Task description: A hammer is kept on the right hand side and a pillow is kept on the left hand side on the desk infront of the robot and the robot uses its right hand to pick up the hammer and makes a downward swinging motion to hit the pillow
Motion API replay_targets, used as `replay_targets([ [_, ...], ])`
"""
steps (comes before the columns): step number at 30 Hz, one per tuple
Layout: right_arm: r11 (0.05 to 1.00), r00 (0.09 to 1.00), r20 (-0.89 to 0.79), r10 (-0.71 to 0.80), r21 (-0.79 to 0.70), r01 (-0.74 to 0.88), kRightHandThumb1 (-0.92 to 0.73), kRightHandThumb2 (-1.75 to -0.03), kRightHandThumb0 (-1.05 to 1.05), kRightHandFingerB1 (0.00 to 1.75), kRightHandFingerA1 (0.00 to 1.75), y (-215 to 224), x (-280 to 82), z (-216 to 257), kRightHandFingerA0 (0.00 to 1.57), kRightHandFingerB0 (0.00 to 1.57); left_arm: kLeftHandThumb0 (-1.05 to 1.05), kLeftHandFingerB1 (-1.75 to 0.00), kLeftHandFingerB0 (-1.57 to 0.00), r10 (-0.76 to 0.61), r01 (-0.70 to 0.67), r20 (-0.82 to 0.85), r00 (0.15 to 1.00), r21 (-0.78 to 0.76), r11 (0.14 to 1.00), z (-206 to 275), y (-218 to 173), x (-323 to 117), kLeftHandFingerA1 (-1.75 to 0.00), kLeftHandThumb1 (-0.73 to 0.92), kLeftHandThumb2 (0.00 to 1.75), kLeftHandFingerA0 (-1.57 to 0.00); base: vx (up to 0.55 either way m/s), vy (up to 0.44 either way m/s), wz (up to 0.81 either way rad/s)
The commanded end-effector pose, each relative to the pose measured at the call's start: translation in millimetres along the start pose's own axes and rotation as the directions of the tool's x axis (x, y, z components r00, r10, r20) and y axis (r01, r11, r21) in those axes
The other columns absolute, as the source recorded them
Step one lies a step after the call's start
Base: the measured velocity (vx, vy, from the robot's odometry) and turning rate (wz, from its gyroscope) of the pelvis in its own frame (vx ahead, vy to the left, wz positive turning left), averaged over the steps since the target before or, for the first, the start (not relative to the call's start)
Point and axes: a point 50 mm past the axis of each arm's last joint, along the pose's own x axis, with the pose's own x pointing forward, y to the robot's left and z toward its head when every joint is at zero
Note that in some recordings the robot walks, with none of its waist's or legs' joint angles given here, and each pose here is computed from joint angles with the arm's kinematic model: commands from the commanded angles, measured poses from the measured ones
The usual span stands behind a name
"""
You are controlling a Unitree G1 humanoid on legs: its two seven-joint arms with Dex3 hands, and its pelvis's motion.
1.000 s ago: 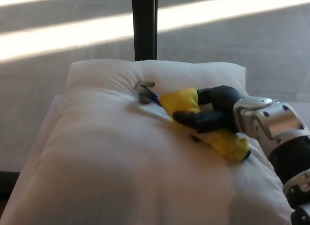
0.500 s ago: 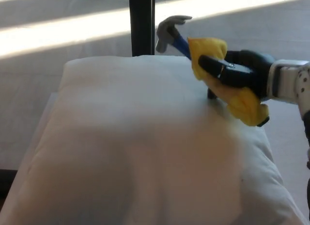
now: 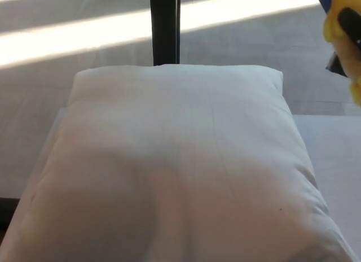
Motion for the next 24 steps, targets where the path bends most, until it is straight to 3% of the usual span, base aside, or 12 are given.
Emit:
replay_targets([
  [1,0.953,0.967,0.121,-0.222,-0.182,0.242,-0.65,-1.16,-0.26,1.64,1.75,-39.7,-16.3,3.0,1.02,0.67,-0.74,-0.47,-0.65,0.018,-0.018,0.0,1.0,-0.016,1.0,1.0,6.7,-0.9,-0.58,0.77,0.63,-0.71,0.0,0.0,0.0],
  [4,0.852,0.912,0.22,-0.347,-0.333,0.405,-0.69,-1.03,-0.13,1.5,1.75,-77.5,-29.0,-14.6,0.86,0.67,-0.74,-0.46,-0.65,0.009,-0.009,-0.002,1.0,-0.006,1.0,1.9,6.1,-0.7,-0.58,0.78,0.63,-0.7,0.0,0.0,0.0],
  [7,0.846,0.906,0.209,-0.369,-0.329,0.42,-0.68,-1.05,-0.14,1.51,1.75,-88.2,-30.9,-22.9,0.85,0.68,-0.74,-0.45,-0.67,0.021,-0.021,-0.013,1.0,-0.004,1.0,2.9,6.5,-0.2,-0.57,0.78,0.63,-0.71,0.0,0.0,0.0],
  [8,0.841,0.896,0.197,-0.398,-0.313,0.442,-0.71,-1.04,-0.13,1.65,1.75,-95.4,-31.4,-29.6,0.87,0.62,-0.74,-0.46,-0.65,0.016,-0.016,-0.009,1.0,0.001,1.0,3.5,6.6,-0.3,-0.58,0.79,0.63,-0.69,0.0,0.0,0.0],
  [10,0.838,0.892,0.196,-0.407,-0.308,0.451,-0.71,-1.04,-0.13,1.65,1.75,-97.6,-31.5,-31.8,0.87,0.62,-0.74,-0.46,-0.65,0.012,-0.012,-0.006,1.0,0.003,1.0,3.6,6.6,-0.4,-0.58,0.79,0.63,-0.69,0.0,0.0,0.0],
  [11,0.825,0.879,0.205,-0.431,-0.306,0.476,-0.68,-1.07,-0.16,1.6,1.75,-101.6,-32.4,-36.3,0.89,0.71,-0.74,-0.46,-0.66,0.015,-0.015,-0.002,1.0,0.002,1.0,3.6,6.0,-0.3,-0.57,0.78,0.63,-0.7,0.0,0.0,0.0],
  [12,0.8,0.864,0.22,-0.453,-0.328,0.503,-0.72,-0.95,-0.13,1.54,1.75,-106.1,-33.3,-40.1,0.85,0.66,-0.73,-0.47,-0.66,0.017,-0.017,-0.002,1.0,0.0,1.0,3.2,5.8,-0.3,-0.58,0.78,0.63,-0.71,0.0,0.0,0.0],
  [13,0.778,0.853,0.231,-0.467,-0.351,0.521,-0.7,-0.92,-0.13,1.63,1.75,-108.7,-33.7,-42.5,0.87,0.61,-0.73,-0.47,-0.66,0.016,-0.016,-0.002,1.0,-0.005,1.0,3.0,5.7,-0.3,-0.59,0.78,0.63,-0.7,0.0,0.0,0.0],
  [17,0.726,0.819,0.291,-0.495,-0.381,0.573,-0.56,-1.05,-0.14,1.58,1.75,-112.3,-34.0,-49.0,0.89,0.71,-0.73,-0.48,-0.67,0.02,-0.02,0.009,1.0,-0.026,0.999,5.4,5.9,0.0,-0.6,0.77,0.63,-0.71,0.0,0.0,0.0],
  [19,0.551,0.764,0.436,-0.475,-0.53,0.645,-0.47,-1.03,-0.13,1.59,1.75,-110.4,-33.6,-52.4,0.86,0.76,-0.75,-0.48,-0.67,0.012,-0.012,0.012,1.0,-0.009,1.0,5.5,6.0,-0.2,-0.61,0.78,0.63,-0.69,0.0,0.0,0.0],
  [20,0.55,0.764,0.437,-0.475,-0.53,0.645,-0.47,-1.03,-0.13,1.59,1.75,-110.4,-33.6,-52.4,0.86,0.76,-0.75,-0.48,-0.67,0.012,-0.012,0.012,1.0,-0.009,1.0,5.5,6.0,-0.2,-0.61,0.78,0.63,-0.69,0.0,0.0,0.0],
  [24,0.341,0.685,0.547,-0.482,-0.602,0.722,-0.49,-1.04,-0.21,1.46,1.72,-103.3,-30.1,-56.3,0.9,0.86,-0.75,-0.45,-0.64,0.012,-0.013,0.018,1.0,0.008,1.0,6.4,7.3,-0.5,-0.6,0.79,0.64,-0.71,0.0,0.0,0.0],
])
